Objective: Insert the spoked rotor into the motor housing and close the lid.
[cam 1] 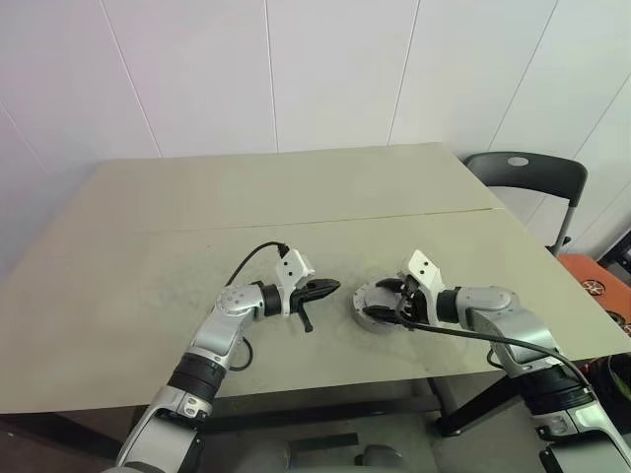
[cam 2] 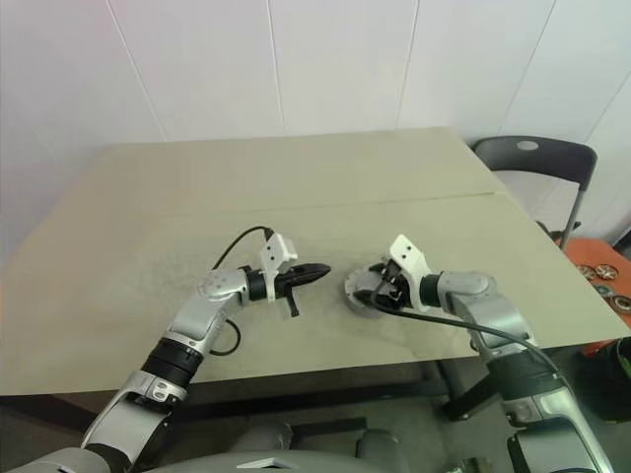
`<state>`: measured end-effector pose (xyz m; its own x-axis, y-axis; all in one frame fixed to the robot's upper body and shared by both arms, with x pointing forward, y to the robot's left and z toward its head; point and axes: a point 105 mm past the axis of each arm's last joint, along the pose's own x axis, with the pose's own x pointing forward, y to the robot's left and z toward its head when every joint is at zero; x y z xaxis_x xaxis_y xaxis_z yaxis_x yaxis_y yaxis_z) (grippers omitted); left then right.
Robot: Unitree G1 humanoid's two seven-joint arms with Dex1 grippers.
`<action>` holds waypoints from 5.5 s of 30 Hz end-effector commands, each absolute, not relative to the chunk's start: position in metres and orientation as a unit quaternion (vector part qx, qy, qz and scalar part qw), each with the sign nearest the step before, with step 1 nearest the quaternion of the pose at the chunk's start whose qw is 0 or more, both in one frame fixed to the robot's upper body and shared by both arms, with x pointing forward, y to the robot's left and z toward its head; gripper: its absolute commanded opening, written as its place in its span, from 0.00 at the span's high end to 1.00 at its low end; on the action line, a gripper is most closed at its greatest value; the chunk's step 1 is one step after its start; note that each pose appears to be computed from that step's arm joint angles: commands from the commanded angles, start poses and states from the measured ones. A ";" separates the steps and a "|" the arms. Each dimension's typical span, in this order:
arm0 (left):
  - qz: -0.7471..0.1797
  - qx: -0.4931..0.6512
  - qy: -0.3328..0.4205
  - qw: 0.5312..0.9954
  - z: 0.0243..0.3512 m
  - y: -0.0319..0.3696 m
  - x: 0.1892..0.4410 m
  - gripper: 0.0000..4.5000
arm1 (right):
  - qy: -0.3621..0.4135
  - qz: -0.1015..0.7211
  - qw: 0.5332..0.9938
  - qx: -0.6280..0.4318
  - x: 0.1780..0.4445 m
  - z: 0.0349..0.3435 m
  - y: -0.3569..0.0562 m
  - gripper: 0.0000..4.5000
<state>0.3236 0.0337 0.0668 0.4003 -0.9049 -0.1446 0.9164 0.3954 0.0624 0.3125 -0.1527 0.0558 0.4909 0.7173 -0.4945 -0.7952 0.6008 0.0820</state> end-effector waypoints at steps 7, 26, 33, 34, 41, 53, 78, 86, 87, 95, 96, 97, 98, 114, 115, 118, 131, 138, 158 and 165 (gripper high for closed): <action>-0.551 0.082 0.020 0.830 0.079 0.029 0.327 1.00 | 0.368 0.409 0.828 -0.107 0.289 0.002 -0.177 0.27; -0.552 0.084 0.020 0.830 0.078 0.028 0.326 1.00 | 0.269 0.415 0.869 -0.011 0.305 0.031 -0.159 0.27; -0.552 0.085 0.021 0.829 0.078 0.027 0.326 1.00 | 0.272 0.414 0.859 -0.128 0.300 0.015 -0.167 0.27; -0.552 0.085 0.021 0.829 0.078 0.027 0.326 1.00 | 0.267 0.417 0.859 -0.131 0.300 0.015 -0.166 0.27; -0.549 0.086 0.022 0.831 0.077 0.027 0.326 1.00 | 0.222 0.421 0.872 -0.113 0.310 0.030 -0.160 0.27; -0.547 0.086 0.022 0.833 0.076 0.027 0.327 1.00 | 0.212 0.439 0.872 -0.037 0.307 0.035 -0.144 0.27; -0.544 0.094 0.031 0.833 0.069 0.027 0.328 1.00 | 0.225 0.495 0.832 -0.109 0.292 0.035 -0.144 0.27; -0.545 0.094 0.031 0.832 0.069 0.026 0.328 1.00 | 0.285 0.486 0.815 -0.135 0.285 0.016 -0.157 0.27; -0.547 0.093 0.031 0.831 0.070 0.026 0.328 1.00 | 0.288 0.488 0.814 -0.130 0.284 0.015 -0.156 0.27; -0.586 0.076 0.022 0.806 0.078 0.002 0.330 1.00 | 0.293 0.492 0.811 -0.122 0.282 0.018 -0.150 0.27; -0.595 0.079 0.025 0.799 0.077 -0.003 0.330 1.00 | 0.292 0.492 0.811 -0.122 0.282 0.019 -0.150 0.27; -0.603 0.081 0.028 0.793 0.075 -0.007 0.330 1.00 | 0.292 0.491 0.811 -0.121 0.283 0.019 -0.149 0.27; -0.611 0.084 0.030 0.787 0.074 -0.012 0.329 1.00 | 0.292 0.491 0.812 -0.121 0.283 0.020 -0.149 0.27; -0.633 0.219 0.151 0.727 0.008 -0.010 0.320 1.00 | 0.272 0.479 0.833 -0.052 0.286 0.039 -0.137 0.27; -0.633 0.218 0.151 0.728 0.009 -0.009 0.321 1.00 | 0.272 0.471 0.838 -0.050 0.289 0.040 -0.139 0.27; -0.634 0.206 0.149 0.730 0.012 -0.010 0.321 1.00 | 0.275 0.468 0.839 -0.049 0.292 0.042 -0.143 0.00; -0.671 0.101 0.134 0.722 0.036 -0.018 0.308 1.00 | 0.279 0.480 0.831 0.028 0.293 0.048 -0.162 0.00; -0.668 0.096 0.128 0.727 0.039 -0.021 0.306 1.00 | 0.313 0.427 0.843 0.097 0.301 0.047 -0.180 0.00; -0.669 0.100 0.121 0.726 0.043 -0.024 0.304 1.00 | 0.427 0.467 0.719 0.288 0.271 0.077 -0.159 0.00; -0.666 0.109 0.118 0.728 0.043 -0.022 0.308 1.00 | 0.421 0.402 0.721 0.376 0.301 0.072 -0.135 0.00</action>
<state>0.3126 -0.0232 0.0603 0.1062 -0.9623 -0.2506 0.9943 0.1019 0.0302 0.2906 -0.1566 0.0573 0.3198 0.8637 -0.3895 -0.2131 0.4661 0.8587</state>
